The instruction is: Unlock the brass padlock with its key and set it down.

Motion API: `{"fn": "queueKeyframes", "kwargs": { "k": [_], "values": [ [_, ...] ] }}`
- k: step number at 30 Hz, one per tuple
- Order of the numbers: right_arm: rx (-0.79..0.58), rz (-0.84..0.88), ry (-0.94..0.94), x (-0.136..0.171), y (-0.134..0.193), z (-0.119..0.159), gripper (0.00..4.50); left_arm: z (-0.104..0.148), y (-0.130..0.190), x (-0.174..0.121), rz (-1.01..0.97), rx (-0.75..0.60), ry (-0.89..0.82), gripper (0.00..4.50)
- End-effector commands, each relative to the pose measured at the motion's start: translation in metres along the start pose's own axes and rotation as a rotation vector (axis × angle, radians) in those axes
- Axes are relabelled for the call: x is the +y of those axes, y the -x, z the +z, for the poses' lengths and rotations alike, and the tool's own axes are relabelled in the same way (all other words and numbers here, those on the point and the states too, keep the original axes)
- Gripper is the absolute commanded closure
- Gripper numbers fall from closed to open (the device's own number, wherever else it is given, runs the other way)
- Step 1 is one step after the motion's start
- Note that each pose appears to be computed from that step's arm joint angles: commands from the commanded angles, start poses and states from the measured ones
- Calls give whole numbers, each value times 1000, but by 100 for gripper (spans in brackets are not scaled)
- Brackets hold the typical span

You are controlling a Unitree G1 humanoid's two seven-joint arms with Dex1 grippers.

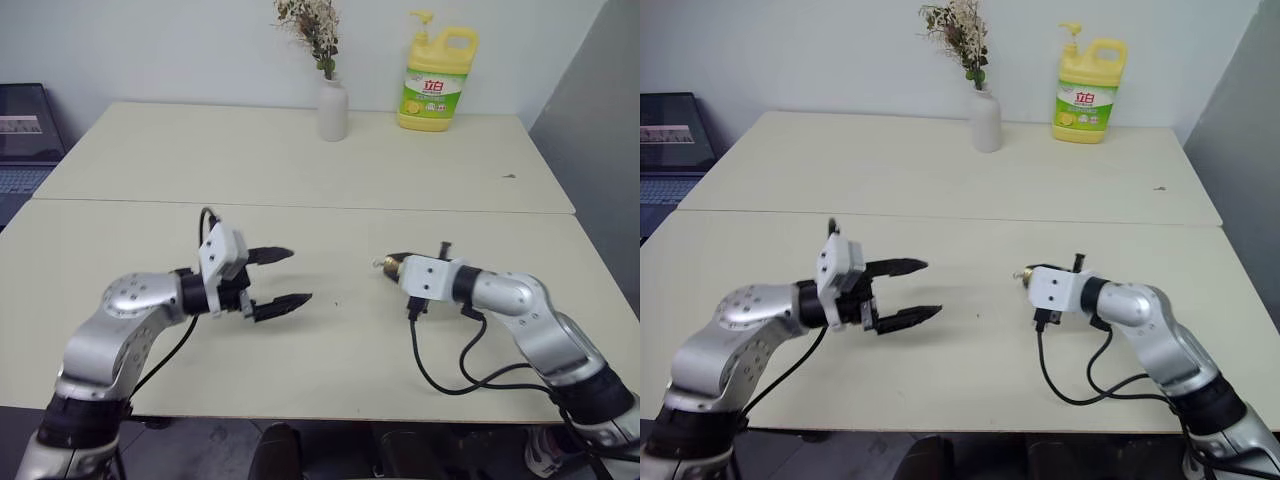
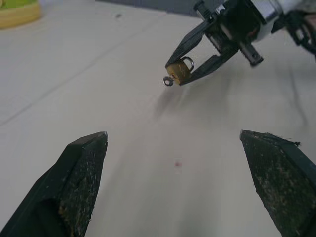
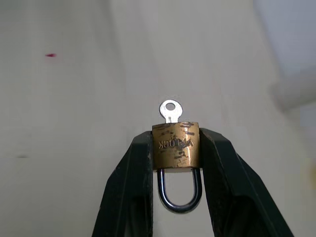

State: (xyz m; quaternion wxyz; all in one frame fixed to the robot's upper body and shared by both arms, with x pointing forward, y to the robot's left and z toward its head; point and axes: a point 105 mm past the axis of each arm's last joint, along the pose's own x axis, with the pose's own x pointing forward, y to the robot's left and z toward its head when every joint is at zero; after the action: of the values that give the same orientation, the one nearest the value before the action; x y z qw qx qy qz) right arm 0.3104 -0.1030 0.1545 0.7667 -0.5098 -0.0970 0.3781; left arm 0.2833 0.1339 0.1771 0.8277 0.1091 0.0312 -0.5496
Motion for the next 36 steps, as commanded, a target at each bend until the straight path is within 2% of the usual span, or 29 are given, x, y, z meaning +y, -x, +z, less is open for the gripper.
{"fn": "queueKeyframes", "kwargs": {
  "k": [1, 7, 13, 25, 29, 36],
  "values": [
    [-67, -187, 274, -23, 19, 17, 357, 15, -11, -1, -68, -40, 44, 0],
    [-152, -285, 428, -25, 30, 30, 357, 31, -33, -1, -163, -55, 47, 0],
    [-277, -254, 423, -12, 28, 54, 357, 41, -54, -1, -245, -49, -4, 0],
    [-359, -207, 424, -4, 21, 68, 357, 51, -61, 1, -317, -75, 45, 0],
    [-361, -206, 420, -4, 20, 68, 357, 48, -59, -1, -338, -56, 55, 87],
    [-367, -204, 413, -3, 21, 69, 357, 39, -59, -6, -367, -24, 50, 301]
  ]
}}
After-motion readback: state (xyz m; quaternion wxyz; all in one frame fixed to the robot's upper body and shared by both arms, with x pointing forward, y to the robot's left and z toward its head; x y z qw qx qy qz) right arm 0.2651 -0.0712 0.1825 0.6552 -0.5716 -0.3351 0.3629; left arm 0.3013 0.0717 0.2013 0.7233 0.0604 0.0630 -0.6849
